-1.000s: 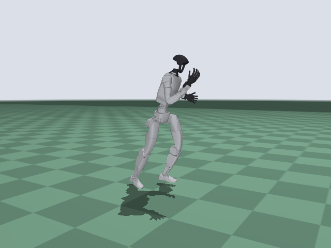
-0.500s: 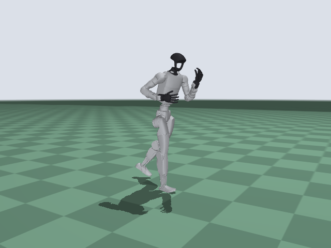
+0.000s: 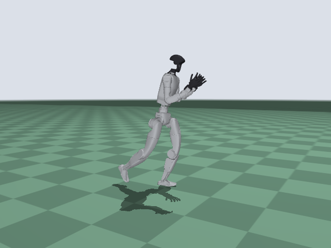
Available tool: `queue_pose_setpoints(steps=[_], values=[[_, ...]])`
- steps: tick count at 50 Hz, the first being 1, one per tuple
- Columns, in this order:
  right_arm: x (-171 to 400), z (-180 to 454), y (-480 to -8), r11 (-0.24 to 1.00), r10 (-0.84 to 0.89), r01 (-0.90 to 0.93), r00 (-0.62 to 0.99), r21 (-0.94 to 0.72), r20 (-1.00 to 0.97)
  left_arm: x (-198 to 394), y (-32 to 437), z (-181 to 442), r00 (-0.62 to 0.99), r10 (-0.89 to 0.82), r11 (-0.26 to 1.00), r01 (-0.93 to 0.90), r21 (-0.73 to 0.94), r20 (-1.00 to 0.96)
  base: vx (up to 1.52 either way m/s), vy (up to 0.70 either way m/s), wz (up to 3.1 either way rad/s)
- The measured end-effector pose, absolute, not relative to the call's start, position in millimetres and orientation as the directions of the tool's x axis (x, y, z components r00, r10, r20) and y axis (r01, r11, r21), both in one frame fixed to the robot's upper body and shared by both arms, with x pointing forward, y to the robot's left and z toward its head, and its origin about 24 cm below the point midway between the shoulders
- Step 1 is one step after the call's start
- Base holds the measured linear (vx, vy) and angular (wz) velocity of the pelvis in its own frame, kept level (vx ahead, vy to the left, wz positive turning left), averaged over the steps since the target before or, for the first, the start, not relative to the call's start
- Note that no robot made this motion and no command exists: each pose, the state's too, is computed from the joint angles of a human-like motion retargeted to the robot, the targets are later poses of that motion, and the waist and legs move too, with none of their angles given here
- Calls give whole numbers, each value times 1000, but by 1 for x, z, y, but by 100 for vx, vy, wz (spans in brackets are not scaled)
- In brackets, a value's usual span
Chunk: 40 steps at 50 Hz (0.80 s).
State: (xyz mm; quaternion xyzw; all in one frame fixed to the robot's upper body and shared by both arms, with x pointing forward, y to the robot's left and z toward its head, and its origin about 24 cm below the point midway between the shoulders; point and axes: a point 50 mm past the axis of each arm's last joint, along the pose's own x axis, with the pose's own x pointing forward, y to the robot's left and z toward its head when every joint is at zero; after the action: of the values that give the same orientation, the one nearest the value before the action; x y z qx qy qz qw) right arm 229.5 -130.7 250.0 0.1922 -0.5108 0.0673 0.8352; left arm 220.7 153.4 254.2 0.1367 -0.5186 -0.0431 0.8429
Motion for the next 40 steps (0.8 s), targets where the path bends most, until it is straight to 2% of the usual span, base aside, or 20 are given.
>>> queue_pose_setpoints(steps=[3,4,6,8,10,11,12,14,15,17,19,21,24,27,29,31,34,37,39,40], values=[[204,218,-132,949,125,-310,527,53,841,253,114,326,284,-318,791,-447,419,904,125,15,74],[195,210,-133,939,211,-342,543,-16,813,266,108,348,281,-349,696,-561,448,894,127,10,82],[180,198,-140,909,365,-391,574,-147,733,305,111,374,394,-375,475,-696,538,839,131,6,107],[171,190,-153,882,460,-402,622,-246,634,350,128,385,567,-337,235,-723,650,752,138,-4,145],[167,186,-166,873,487,-367,682,-320,546,386,157,385,748,-224,-2,-642,767,625,145,-21,155],[167,185,-170,870,488,-339,704,-359,516,397,176,384,818,-132,-87,-572,816,559,150,-34,119],[167,185,-172,860,494,-313,709,-403,503,404,195,380,872,-27,-116,-488,865,488,151,-39,70],[168,197,-170,842,502,-234,667,-485,550,403,226,381,894,147,35,-432,901,423,150,-41,-11],[170,213,-169,829,502,-140,612,-541,611,398,230,389,871,162,202,-489,849,463,145,-37,-92],[175,254,-168,792,508,55,492,-608,707,383,225,406,796,114,558,-547,624,595,140,-28,-159],[182,293,-153,855,453,125,292,-504,842,350,199,412,605,59,864,-430,263,794,134,-14,-172],[203,325,-126,859,453,151,223,-490,863,311,162,387,461,-37,984,-140,113,887,127,-3,-120],[256,350,-63,852,468,115,271,-511,841,254,141,316,357,-141,947,321,21,923,124,3,-77],[334,346,-43,815,364,237,499,-528,786,225,153,231,493,-166,772,604,-198,854,126,10,-118],[384,328,-64,681,257,394,661,-618,705,209,164,177,648,-225,735,603,-310,727,128,23,-162],[416,305,-105,515,155,424,809,-745,567,194,177,136,750,-352,799,553,-237,560,132,37,-139],[424,303,-168,471,-69,493,847,-731,527,172,190,108,827,-361,781,520,-345,431,135,52,-17],[406,346,-187,651,-117,585,707,-483,698,156,201,114,818,-353,795,518,-315,453,133,51,136],[378,373,-183,870,-92,437,599,-229,795,156,201,123,798,-344,797,527,-296,494,127,38,180],[360,378,-174,963,-80,259,547,-78,834,165,197,127,790,-322,788,529,-314,522,120,28,156]])
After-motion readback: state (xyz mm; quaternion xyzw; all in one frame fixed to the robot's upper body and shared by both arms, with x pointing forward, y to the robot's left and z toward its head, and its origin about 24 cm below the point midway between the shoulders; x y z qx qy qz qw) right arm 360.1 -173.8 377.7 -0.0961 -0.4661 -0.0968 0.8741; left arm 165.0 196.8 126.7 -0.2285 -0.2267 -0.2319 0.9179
